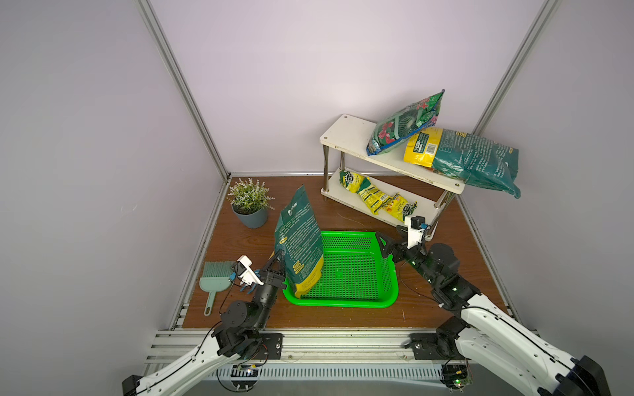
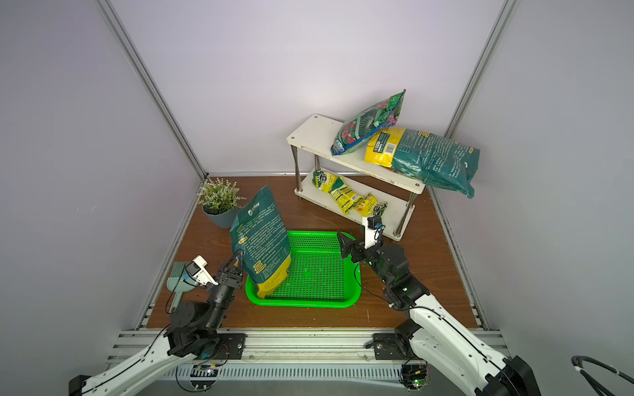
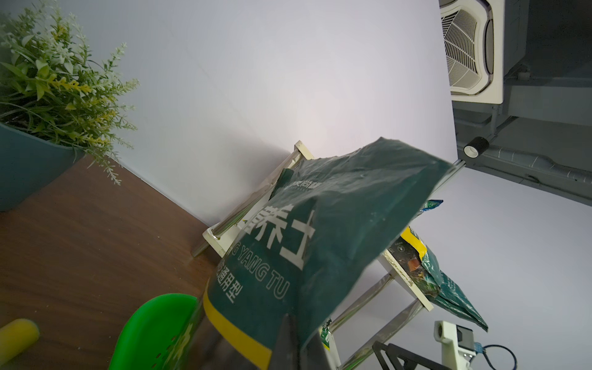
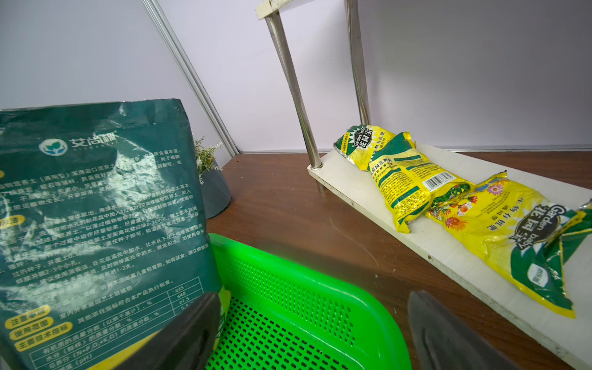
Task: Take down the fertilizer bag from the shelf
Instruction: Place the fertilizer bag in the storage box.
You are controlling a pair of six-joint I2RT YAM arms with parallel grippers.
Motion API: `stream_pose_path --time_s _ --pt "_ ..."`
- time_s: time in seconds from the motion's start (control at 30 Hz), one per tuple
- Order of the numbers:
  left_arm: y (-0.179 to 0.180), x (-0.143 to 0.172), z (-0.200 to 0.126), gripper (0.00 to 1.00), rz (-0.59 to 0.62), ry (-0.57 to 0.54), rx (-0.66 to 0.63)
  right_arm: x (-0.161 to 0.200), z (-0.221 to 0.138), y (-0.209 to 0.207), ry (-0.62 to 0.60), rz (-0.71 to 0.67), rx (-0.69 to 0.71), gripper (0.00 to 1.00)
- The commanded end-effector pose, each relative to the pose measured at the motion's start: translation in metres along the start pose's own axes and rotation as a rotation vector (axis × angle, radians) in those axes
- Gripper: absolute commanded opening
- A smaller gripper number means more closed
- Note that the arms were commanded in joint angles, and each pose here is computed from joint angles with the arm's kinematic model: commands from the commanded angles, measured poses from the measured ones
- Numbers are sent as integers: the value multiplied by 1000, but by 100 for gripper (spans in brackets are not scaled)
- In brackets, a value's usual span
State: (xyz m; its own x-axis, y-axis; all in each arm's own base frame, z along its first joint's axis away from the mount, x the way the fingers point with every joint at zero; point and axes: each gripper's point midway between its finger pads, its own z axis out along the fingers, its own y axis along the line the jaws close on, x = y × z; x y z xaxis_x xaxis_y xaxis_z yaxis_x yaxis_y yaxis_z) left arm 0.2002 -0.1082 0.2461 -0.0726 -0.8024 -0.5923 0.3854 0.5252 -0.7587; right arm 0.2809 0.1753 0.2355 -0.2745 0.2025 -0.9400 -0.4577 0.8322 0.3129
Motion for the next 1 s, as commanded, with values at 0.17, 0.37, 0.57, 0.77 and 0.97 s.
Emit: stream_pose_path --time_s 0.17,0.37,0.57,0.77,0.97 --pt "44 49 -8 1 -1 106 -74 -23 3 -5 -74 27 50 99" --pt "62 47 -11 32 8 111 -192 -64 6 4 -121 28 66 99" --pt "61 39 -12 54 -20 115 -244 -72 9 11 -112 37 40 99" --pt "23 0 -7 79 6 78 -193 -72 7 22 -96 32 -14 99" --pt "-15 -54 -9 100 67 18 -154 -110 7 47 -138 58 -104 97"
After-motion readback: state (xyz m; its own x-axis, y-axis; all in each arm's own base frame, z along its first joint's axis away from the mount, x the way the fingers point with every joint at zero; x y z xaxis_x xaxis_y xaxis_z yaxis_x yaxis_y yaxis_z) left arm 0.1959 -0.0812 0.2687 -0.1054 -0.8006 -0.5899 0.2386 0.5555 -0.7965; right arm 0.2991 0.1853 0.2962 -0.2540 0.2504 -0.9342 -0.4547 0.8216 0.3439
